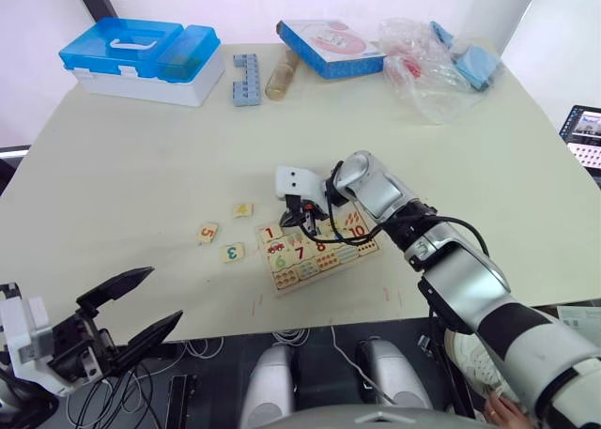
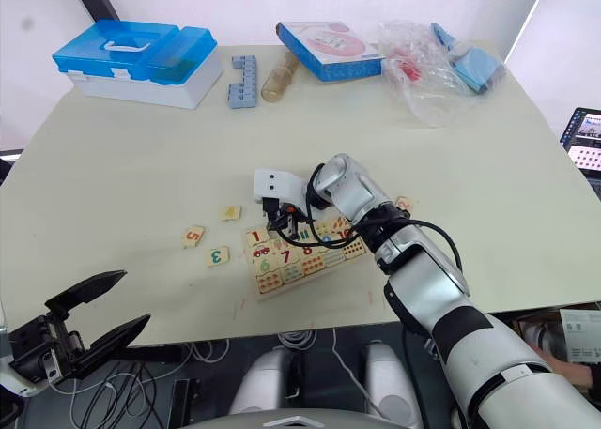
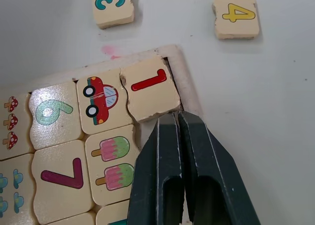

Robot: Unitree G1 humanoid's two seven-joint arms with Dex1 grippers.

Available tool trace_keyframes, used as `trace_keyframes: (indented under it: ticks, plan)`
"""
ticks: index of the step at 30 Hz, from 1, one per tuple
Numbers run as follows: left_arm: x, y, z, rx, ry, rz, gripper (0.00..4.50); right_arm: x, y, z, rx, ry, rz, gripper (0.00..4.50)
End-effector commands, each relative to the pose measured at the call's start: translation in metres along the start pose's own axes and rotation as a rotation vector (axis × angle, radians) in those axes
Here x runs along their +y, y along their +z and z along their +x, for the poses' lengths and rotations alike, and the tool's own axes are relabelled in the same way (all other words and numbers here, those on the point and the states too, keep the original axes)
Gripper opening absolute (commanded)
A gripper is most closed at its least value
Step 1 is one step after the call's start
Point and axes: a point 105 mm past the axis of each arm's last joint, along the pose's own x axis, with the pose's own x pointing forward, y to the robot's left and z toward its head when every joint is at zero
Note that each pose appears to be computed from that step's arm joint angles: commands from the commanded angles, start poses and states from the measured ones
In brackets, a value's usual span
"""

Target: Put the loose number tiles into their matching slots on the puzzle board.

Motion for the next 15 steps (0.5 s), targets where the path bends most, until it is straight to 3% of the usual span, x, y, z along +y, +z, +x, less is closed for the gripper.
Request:
trace_keyframes:
  ticks: [1,9,15]
  plan:
    - [-0.002,0.007,0.0,-0.011,-0.003,0.031,4.5,0.003,0.013,0.0,-0.021,0.011,-0.047,0.09]
    - [-0.003,0.007,0.001,-0.009,-0.001,0.031,4.5,-0.007,0.021,-0.015,-0.073,-0.049,-0.061,0.09]
    - [0.001,0.001,0.001,0.0,0.01,0.022,4.5,0.002,0.032,-0.047,-0.309,-0.064,-0.078,0.09]
